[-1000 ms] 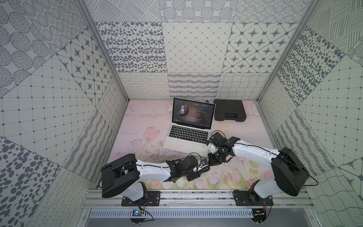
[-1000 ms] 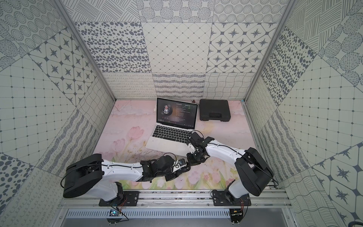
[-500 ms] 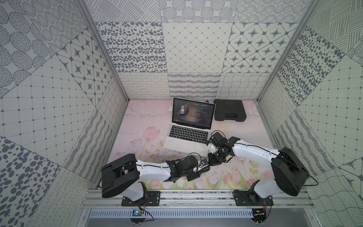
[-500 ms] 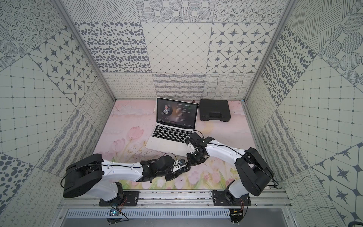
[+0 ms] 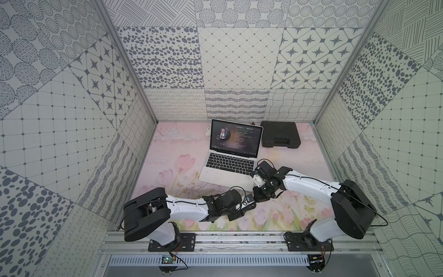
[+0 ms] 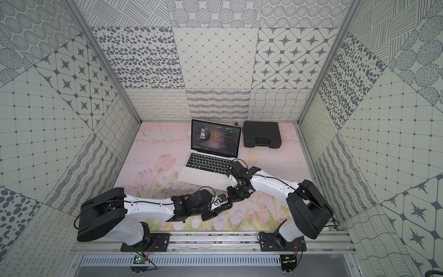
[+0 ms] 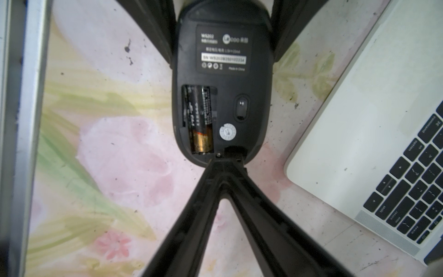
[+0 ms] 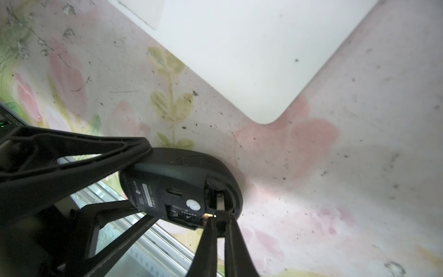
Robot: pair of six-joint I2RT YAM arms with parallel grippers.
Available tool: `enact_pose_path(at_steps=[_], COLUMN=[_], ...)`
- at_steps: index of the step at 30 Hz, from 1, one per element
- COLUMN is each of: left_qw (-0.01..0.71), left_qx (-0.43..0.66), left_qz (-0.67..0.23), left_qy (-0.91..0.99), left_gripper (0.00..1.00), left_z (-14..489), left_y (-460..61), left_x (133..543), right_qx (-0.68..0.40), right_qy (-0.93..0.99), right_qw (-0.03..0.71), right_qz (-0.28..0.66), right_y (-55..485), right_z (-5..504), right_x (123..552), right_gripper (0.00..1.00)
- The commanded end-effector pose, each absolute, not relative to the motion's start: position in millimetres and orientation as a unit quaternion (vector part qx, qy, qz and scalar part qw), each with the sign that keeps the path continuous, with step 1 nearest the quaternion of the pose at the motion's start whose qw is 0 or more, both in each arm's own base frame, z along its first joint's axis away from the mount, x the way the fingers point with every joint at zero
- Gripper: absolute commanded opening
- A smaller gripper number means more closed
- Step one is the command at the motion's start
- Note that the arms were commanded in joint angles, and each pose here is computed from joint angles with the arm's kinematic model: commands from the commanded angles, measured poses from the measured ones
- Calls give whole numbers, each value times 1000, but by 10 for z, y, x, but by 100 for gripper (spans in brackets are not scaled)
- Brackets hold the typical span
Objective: Remove the wireless mouse receiver from the laptop
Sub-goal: Insert the USB plug into the mouse.
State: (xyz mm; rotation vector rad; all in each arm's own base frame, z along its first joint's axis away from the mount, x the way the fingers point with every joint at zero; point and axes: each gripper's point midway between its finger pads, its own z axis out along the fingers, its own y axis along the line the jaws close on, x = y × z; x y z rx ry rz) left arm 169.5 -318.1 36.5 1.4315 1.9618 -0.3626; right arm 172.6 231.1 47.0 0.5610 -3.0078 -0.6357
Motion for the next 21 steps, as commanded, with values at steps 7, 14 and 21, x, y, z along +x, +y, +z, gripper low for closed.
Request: enact_pose_path(at_steps=[7, 14, 21], left_qw=[343, 341, 338], left_qx=[551, 558, 563], left_qz=[-140, -136, -138], left_qy=[748, 744, 741], left_gripper=[2, 2, 2], left_z=[420, 407, 380], left_y=[-3177, -3191, -3225], left_x=[1693, 1664, 1629], right_qx=[173, 167, 164], right_qy=[-963, -962, -962], right_qw=[10, 9, 22], right_qz=[-208, -214, -219], right_y=[2393, 2437, 2463], right_z=[468, 498, 463], right_x=[1776, 1806, 1781], right_gripper=[0, 0, 0])
